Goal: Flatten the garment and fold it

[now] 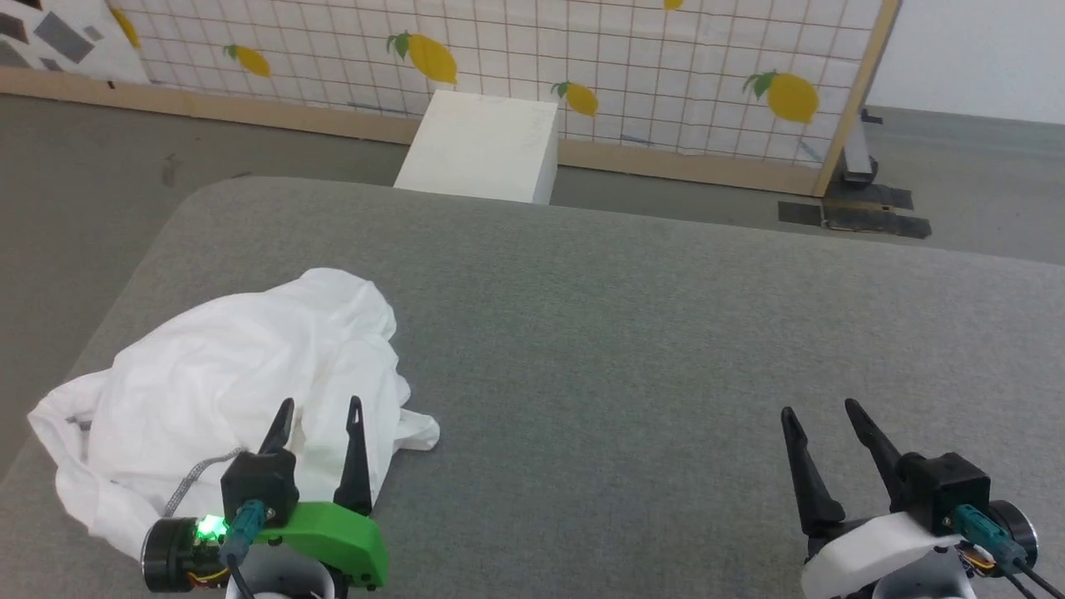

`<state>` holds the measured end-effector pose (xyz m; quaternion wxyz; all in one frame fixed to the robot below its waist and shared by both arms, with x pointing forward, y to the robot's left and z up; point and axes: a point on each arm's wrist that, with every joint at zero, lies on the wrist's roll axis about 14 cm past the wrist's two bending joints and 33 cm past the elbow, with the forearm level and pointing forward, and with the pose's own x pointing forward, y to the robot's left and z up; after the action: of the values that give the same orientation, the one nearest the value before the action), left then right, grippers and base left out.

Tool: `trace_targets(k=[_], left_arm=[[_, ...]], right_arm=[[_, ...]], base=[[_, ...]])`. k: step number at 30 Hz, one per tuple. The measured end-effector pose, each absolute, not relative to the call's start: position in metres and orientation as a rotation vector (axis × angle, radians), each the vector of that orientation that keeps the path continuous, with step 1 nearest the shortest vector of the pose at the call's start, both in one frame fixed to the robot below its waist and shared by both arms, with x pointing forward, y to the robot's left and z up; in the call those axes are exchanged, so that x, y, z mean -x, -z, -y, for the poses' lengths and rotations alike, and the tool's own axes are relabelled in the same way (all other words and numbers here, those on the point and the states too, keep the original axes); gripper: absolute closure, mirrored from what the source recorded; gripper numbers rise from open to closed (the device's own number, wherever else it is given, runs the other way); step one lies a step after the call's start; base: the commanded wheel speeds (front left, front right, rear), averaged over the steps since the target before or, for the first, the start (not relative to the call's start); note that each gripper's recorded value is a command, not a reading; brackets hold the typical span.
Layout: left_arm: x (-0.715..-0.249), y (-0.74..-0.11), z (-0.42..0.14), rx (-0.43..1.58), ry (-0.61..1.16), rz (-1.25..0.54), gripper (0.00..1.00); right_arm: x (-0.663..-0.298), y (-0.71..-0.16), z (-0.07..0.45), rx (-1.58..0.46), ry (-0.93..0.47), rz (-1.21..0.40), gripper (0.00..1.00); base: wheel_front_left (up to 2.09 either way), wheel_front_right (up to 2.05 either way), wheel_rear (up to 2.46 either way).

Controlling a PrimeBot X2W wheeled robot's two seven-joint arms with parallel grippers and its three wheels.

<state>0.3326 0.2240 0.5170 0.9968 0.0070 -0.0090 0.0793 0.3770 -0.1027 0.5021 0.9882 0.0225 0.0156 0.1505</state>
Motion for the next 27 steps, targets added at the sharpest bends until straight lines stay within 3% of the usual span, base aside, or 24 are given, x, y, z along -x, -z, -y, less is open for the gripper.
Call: trace_targets(k=[27], left_arm=[[-0.296, -0.522, -0.265, -0.015, -0.318, 0.065, 0.00]], right_arm=[[-0.377, -0.491, 0.040, -0.099, -0.486, -0.060, 0.00]], base=[[0.00, 0.00, 0.00]])
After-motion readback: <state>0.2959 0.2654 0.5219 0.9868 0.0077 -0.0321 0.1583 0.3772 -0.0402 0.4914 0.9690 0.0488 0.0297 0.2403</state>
